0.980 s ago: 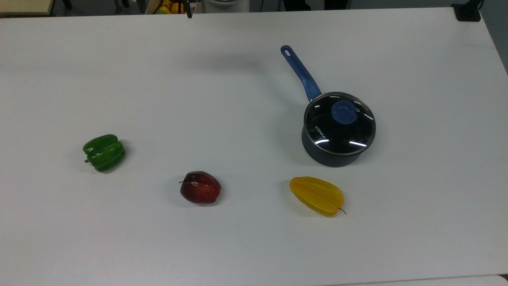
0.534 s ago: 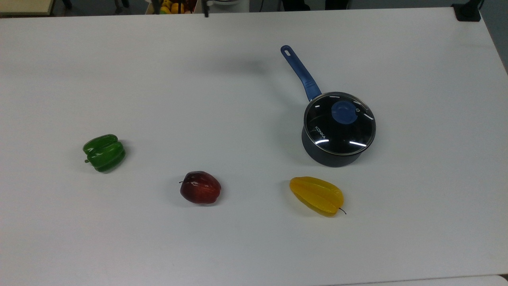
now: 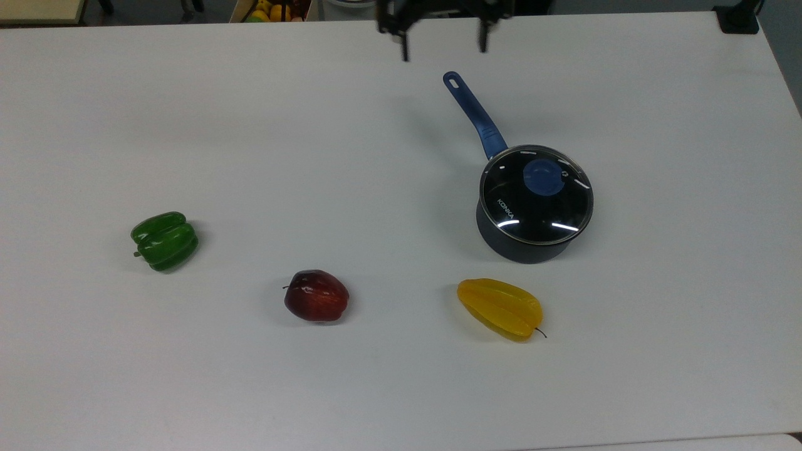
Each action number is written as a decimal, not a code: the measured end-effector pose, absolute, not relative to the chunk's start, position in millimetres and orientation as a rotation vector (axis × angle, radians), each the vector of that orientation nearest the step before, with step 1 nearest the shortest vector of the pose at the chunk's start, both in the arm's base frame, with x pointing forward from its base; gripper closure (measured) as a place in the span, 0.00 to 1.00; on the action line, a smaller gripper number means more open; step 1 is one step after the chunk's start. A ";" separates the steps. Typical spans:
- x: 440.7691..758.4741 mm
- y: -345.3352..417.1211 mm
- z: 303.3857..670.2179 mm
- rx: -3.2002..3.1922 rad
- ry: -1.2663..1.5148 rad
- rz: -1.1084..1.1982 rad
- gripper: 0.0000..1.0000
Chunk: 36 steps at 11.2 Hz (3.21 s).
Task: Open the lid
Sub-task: 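Move the gripper down over the blue knob of the glass lid, then close the gripper on the blue lid knob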
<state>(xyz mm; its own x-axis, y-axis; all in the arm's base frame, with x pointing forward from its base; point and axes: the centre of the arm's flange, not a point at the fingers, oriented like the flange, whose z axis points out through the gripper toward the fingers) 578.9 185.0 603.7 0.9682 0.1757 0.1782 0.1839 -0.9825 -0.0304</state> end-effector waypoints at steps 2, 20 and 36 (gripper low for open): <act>584.5 238.5 580.2 -3.033 -0.297 -0.334 0.00; 611.0 342.0 422.4 -3.100 -0.182 -0.395 0.06; 611.7 344.2 420.0 -3.106 -0.197 -0.406 0.39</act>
